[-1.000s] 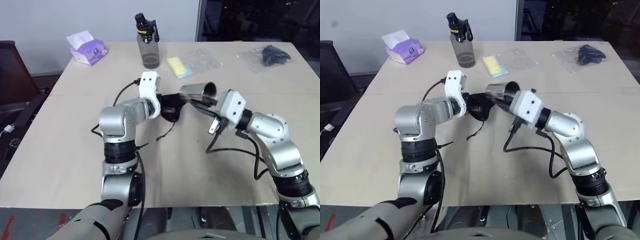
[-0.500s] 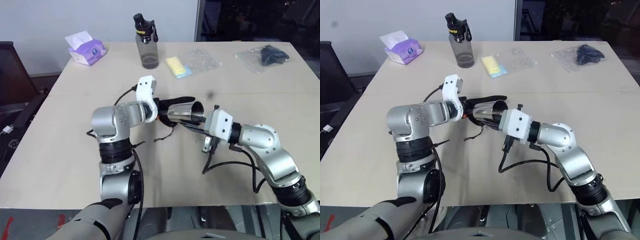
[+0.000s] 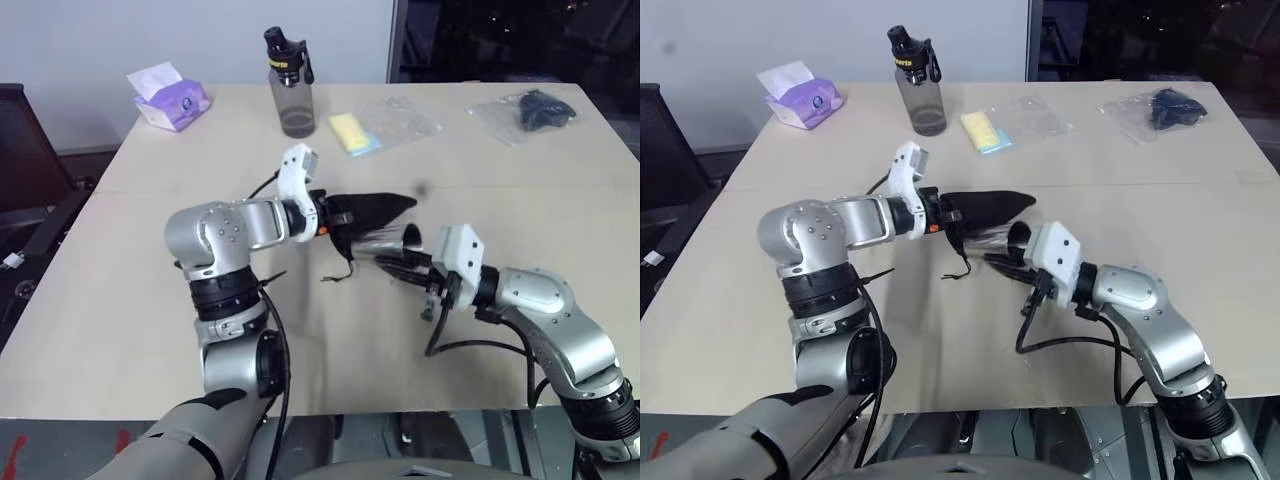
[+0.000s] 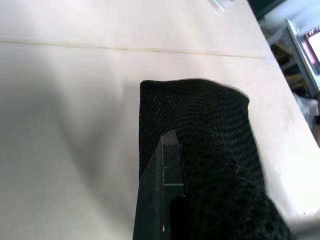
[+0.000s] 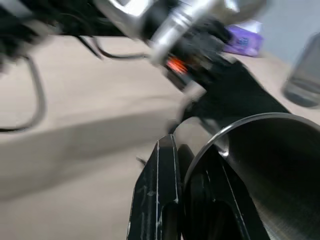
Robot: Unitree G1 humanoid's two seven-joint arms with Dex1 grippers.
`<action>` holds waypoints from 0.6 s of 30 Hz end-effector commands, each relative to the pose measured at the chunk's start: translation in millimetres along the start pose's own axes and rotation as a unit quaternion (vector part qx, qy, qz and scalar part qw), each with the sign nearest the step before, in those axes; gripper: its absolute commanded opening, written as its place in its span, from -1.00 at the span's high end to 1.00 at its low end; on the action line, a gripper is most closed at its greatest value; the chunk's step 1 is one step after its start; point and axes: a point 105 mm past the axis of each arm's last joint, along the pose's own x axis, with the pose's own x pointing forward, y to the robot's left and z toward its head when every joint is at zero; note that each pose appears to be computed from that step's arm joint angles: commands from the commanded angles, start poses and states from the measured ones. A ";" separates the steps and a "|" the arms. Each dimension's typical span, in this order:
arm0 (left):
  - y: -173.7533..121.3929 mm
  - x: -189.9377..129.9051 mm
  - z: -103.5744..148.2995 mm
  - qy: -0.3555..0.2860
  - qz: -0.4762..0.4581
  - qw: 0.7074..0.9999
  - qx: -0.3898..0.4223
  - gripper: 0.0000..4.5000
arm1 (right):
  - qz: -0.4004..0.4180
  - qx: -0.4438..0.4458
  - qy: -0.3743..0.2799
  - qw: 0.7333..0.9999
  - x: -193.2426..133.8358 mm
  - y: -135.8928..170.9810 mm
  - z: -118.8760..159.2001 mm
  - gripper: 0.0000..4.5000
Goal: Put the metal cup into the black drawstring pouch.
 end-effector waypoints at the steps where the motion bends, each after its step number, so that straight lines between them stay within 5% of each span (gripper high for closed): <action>1: -4.4 0.5 10.3 -0.011 0.009 1.000 0.014 1.00 | 0.025 0.013 -0.037 0.999 4.9 12.1 18.4 0.98; 9: -6.9 7.9 11.6 -0.012 0.024 1.000 0.006 1.00 | 0.061 0.093 -0.085 0.990 23.6 25.3 31.0 0.98; 18: -2.9 3.6 3.5 -0.003 0.029 1.000 -0.009 1.00 | -0.143 0.063 -0.022 0.987 37.2 -26.1 -4.9 0.98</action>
